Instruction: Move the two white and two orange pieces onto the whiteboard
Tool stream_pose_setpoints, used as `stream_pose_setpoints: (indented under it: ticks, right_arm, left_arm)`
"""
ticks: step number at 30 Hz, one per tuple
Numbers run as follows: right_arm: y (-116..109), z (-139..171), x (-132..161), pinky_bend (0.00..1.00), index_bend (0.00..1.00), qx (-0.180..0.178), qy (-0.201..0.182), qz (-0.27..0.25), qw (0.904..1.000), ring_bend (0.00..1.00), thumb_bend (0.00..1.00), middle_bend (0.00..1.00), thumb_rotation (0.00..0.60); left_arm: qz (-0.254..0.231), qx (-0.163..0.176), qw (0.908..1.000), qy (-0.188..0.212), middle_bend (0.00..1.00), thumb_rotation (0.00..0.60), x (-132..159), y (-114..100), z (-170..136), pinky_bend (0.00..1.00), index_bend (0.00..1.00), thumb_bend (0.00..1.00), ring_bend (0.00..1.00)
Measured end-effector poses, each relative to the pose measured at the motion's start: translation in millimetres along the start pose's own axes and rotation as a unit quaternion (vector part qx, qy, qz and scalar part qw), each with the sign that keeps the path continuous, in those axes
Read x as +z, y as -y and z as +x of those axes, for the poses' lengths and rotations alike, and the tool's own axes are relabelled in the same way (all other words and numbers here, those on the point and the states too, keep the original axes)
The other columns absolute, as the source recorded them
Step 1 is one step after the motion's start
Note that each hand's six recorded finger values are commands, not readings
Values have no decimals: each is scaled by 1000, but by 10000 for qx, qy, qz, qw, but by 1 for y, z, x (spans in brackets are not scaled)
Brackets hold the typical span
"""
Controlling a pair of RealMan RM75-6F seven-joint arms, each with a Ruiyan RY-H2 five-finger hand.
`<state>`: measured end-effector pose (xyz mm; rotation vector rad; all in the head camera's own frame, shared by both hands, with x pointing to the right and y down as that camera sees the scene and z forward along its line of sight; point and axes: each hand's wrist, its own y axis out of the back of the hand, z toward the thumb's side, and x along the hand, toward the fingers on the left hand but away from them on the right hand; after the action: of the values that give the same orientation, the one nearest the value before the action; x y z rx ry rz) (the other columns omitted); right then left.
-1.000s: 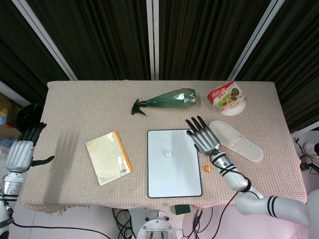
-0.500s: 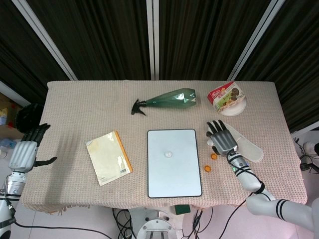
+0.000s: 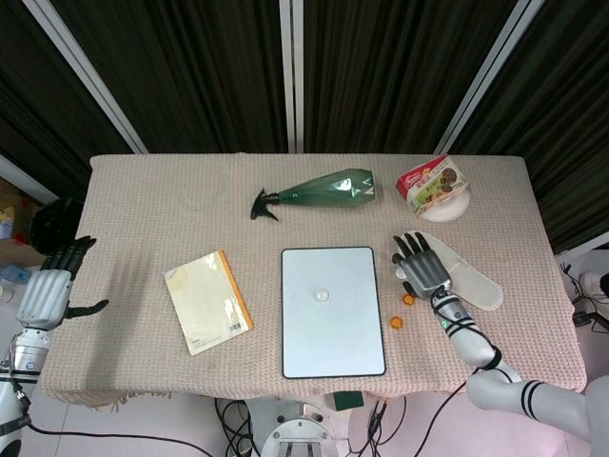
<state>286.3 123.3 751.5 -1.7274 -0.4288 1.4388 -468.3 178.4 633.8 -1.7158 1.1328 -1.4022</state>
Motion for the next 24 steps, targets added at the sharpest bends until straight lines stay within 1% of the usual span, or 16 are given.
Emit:
stream_pose_setpoints:
  ticks: [3,7,24]
  right_arm:
    - [0,-1,2,0,343,-12,-17,9,10000,0,321,20,600]
    - [1,-3,2,0,396,-38,6,21,10000,0,327,20,600]
    - [1,-3,-1,0,471,-53,69,80,9999,0,342,28,600]
  left_arm:
    - [-5,-4,10000,-4,75,591,0,0,0,135,85,53,78]
    - [-6,13,10000,4,75,589,-1,0,0,135,85,53,78]
    - [-13,2,10000,30,75,590,0,0,0,135,85,54,78]
